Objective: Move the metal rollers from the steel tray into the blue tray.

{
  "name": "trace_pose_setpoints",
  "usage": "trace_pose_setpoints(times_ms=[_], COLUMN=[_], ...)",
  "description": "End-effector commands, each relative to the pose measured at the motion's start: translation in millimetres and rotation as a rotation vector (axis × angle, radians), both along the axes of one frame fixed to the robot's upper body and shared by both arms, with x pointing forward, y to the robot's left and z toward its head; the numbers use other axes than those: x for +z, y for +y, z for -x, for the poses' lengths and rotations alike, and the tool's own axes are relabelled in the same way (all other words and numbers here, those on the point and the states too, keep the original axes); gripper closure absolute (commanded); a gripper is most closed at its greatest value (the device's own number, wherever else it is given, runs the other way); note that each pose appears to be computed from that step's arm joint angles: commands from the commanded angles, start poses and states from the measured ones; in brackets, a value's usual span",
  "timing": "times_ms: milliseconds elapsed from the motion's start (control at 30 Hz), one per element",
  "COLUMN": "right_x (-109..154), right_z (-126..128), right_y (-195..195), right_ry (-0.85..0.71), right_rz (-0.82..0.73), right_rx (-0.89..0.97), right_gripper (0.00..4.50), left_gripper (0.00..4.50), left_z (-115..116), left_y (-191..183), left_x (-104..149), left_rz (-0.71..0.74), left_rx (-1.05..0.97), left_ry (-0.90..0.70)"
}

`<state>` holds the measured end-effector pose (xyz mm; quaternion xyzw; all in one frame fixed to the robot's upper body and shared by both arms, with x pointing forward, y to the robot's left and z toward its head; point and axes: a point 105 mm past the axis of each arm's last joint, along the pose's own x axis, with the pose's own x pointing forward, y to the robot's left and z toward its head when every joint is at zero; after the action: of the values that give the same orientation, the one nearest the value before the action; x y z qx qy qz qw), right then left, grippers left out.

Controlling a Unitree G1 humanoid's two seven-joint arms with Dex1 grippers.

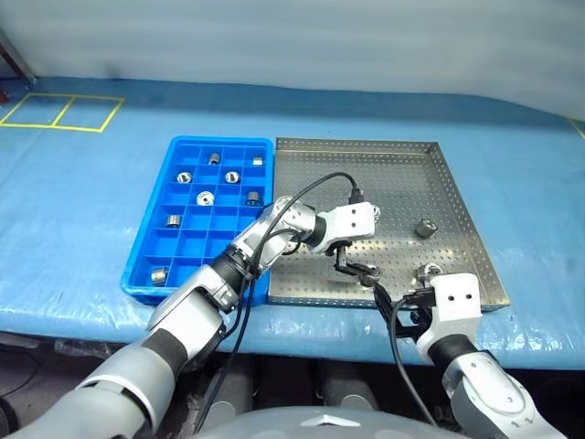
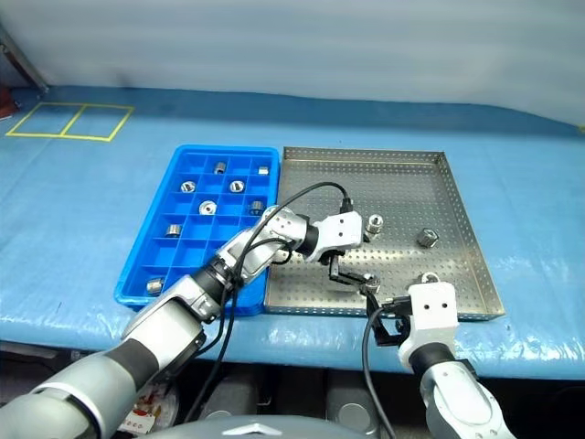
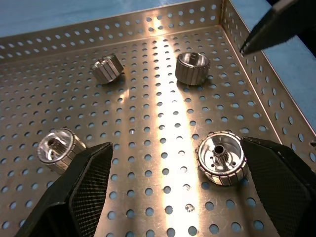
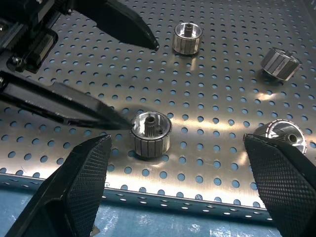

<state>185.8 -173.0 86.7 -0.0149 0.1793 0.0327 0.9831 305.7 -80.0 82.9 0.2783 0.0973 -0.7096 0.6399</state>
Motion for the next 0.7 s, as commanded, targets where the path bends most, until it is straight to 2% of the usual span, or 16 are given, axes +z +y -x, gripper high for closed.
trace_pose_setpoints(times_ms=[33,400,500,700], right_x=[15,18,19,20], right_z=[0,-4,-5,-7], right_y=[4,8,8,8], right_ry=[-0.069,-0.084,-0.086,-0.089], right_rz=[-0.007,-0.016,-0.013,-0.009], right_rx=[0.001,0.005,0.005,0.007], right_gripper=[0.00,0.00,0.00,0.00], left_gripper=[0.01,0.01,0.55,2.51], left_z=[5,9,11,18], left_y=[-10,-21,-23,-22], left_x=[7,-17,-20,-20], left_rz=[0.006,-0.075,-0.089,-0.092], left_rx=[-0.075,-0.065,-0.084,-0.126], left_ry=[-0.029,-0.030,-0.044,-0.015])
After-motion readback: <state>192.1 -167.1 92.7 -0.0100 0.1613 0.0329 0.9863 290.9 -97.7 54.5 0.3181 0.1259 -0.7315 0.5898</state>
